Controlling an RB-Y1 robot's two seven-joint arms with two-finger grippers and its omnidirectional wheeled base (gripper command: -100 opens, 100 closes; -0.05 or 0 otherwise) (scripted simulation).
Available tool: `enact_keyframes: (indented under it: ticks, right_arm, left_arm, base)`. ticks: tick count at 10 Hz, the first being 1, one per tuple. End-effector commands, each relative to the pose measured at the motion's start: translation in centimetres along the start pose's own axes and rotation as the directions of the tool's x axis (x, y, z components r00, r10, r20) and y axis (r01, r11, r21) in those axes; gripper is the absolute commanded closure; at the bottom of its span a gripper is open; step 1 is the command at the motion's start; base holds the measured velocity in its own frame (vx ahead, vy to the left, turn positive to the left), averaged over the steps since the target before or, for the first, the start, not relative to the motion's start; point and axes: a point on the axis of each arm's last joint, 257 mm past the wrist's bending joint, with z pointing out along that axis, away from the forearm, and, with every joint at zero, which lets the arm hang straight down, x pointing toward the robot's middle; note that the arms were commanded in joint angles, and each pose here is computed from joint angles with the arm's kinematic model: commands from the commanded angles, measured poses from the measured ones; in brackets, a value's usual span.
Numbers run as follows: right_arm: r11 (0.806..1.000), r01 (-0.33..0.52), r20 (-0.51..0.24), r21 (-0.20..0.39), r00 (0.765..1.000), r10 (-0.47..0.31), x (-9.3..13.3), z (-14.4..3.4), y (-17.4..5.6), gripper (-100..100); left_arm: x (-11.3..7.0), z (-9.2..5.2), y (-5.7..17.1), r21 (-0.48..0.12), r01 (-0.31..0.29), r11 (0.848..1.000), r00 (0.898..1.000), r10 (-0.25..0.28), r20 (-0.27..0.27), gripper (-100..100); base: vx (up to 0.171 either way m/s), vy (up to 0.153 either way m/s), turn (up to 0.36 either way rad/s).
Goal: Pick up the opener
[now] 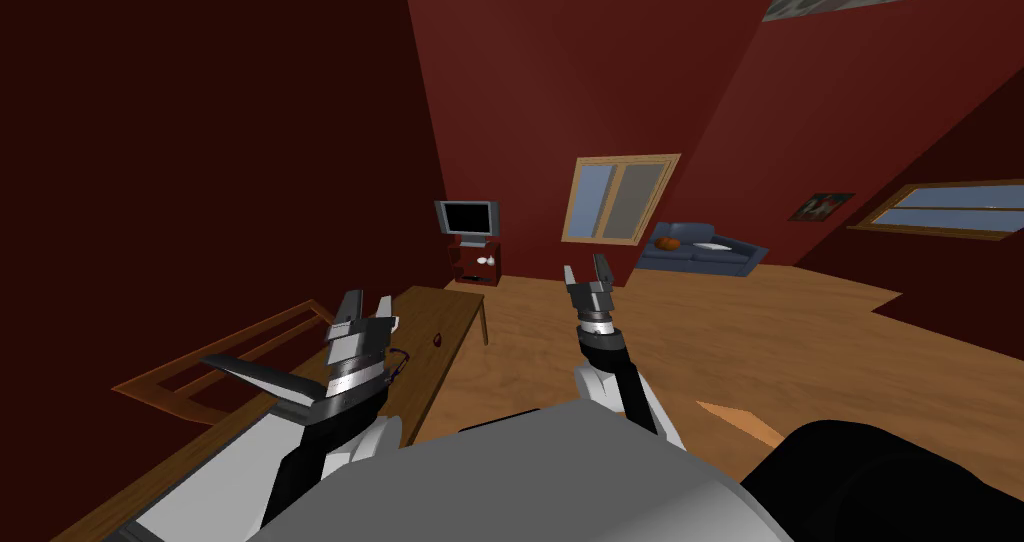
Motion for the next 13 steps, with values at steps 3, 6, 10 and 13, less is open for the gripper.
enact_keyframes:
  ticks: [3,6,10,13]
  right_arm:
    - [1.0,0.0,0.0,0.0,1.0,0.0,0.0,0.0,0.0,0]
    - [1.0,0.0,0.0,0.0,1.0,0.0,0.0,0.0,0.0,0]
    - [1.0,0.0,0.0,0.0,1.0,0.0,0.0,0.0,0.0,0]
    - [1.0,0.0,0.0,0.0,1.0,0.0,0.0,0.0,0.0,0]
  left_arm:
    - [1.5,-0.1,3.1,-0.093,-0.018,0.995,0.997,0.01,-0.078,-100]
    - [2.3,-0.4,5.6,-0.167,-0.035,0.985,0.992,0.015,-0.123,-100]
    - [3.2,-1.2,10.2,-0.297,-0.075,0.952,0.982,0.019,-0.188,-100]
    - [3.4,-1.7,12.1,-0.351,-0.093,0.932,0.978,0.019,-0.209,-100]
  base:
    - [0.031,-0.038,0.01]
    - [0.05,-0.044,0.008]
    - [0.044,-0.03,0.003]
    - [0.038,-0.023,0.003]
